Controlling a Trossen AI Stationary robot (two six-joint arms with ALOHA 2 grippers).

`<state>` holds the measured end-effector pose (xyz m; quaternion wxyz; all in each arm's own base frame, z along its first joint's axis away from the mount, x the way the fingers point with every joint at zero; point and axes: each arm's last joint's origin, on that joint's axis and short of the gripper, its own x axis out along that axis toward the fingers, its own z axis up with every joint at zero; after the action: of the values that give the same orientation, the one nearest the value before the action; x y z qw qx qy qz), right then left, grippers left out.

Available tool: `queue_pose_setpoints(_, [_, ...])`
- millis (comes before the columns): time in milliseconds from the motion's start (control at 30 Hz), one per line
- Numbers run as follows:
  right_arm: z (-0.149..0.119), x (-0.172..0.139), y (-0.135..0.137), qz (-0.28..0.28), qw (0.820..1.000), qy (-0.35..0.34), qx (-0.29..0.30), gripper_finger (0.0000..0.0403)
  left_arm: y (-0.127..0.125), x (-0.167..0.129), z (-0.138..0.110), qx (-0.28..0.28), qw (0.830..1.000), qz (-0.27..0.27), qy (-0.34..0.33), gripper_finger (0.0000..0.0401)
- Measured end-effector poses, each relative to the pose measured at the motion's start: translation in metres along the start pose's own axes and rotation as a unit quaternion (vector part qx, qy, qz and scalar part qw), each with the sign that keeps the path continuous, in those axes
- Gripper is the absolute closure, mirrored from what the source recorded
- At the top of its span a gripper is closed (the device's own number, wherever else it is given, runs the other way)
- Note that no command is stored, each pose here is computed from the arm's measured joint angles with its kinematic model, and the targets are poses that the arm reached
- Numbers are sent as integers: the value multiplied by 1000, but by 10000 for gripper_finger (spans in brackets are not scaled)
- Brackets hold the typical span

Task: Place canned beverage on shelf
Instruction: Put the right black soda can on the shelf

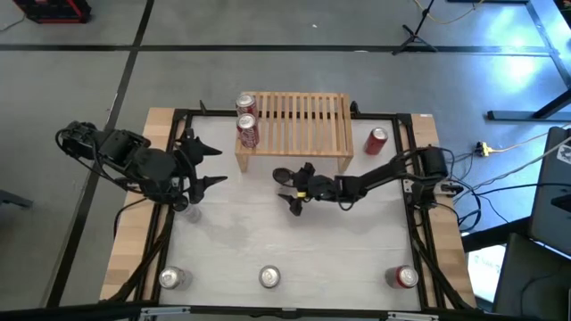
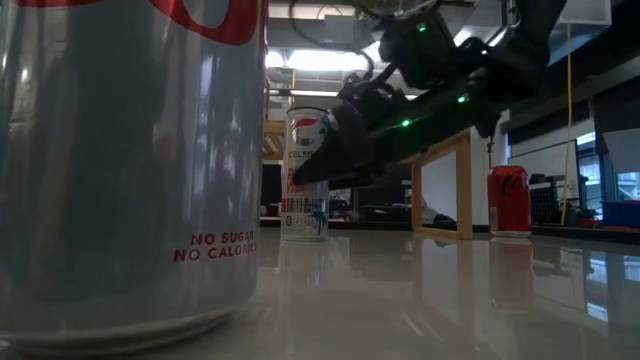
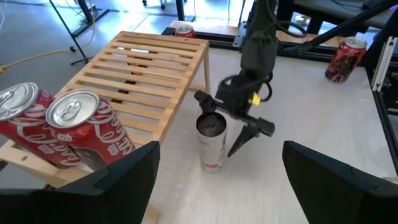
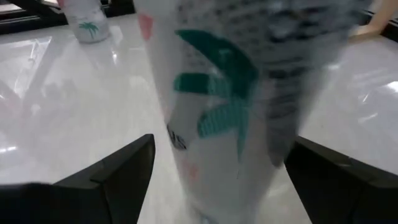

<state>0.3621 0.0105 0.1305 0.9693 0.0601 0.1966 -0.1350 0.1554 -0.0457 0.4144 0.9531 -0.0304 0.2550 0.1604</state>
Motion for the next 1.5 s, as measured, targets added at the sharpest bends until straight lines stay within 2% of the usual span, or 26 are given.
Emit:
queue_pose_setpoints(167, [12, 10, 5, -1, 1000, -15, 6, 75, 0, 0, -1, 2, 1000, 1, 3, 73])
queue_pose_setpoints(233, [16, 12, 6, 2, 1000, -15, 6, 101, 0, 0, -1, 1, 1000, 0, 3, 73])
queue_pose_setpoints(367, [24, 7, 8, 11, 1000, -2, 7, 186, 1, -2, 0, -4, 1000, -14, 3, 73])
queue_pose_setpoints(433, [31, 3, 9, 17, 1000, 12, 12, 188, 1, -4, 1, -9, 999, -30, 0, 73])
queue_pose_setpoints(567, [67, -8, 20, 44, 999, 0, 13, 188, 5, -10, 1, -19, 999, -44, -7, 73])
queue_pose_setpoints(800, [152, -26, 27, 44, 999, -1, 7, 188, 16, -26, 0, -32, 996, -73, -27, 73])
queue_pose_setpoints(1000, [232, -48, -4, -15, 1000, -13, -2, 188, 20, -31, 0, -32, 996, -72, -36, 73])
queue_pose_setpoints(1133, [262, -57, -43, -54, 998, -24, 5, 188, 20, -31, 0, -17, 997, -72, -38, 73])
queue_pose_setpoints(1233, [267, -54, -78, -52, 998, -24, 15, 188, 20, -31, 1, -9, 996, -72, -43, 73])
queue_pose_setpoints(1333, [259, -44, -108, -63, 998, -12, 24, 188, 20, -31, 1, -7, 997, -63, -46, 73])
queue_pose_setpoints(1500, [250, -21, -130, -40, 998, -26, 33, 188, 21, -31, 2, -11, 998, -42, -54, 73])
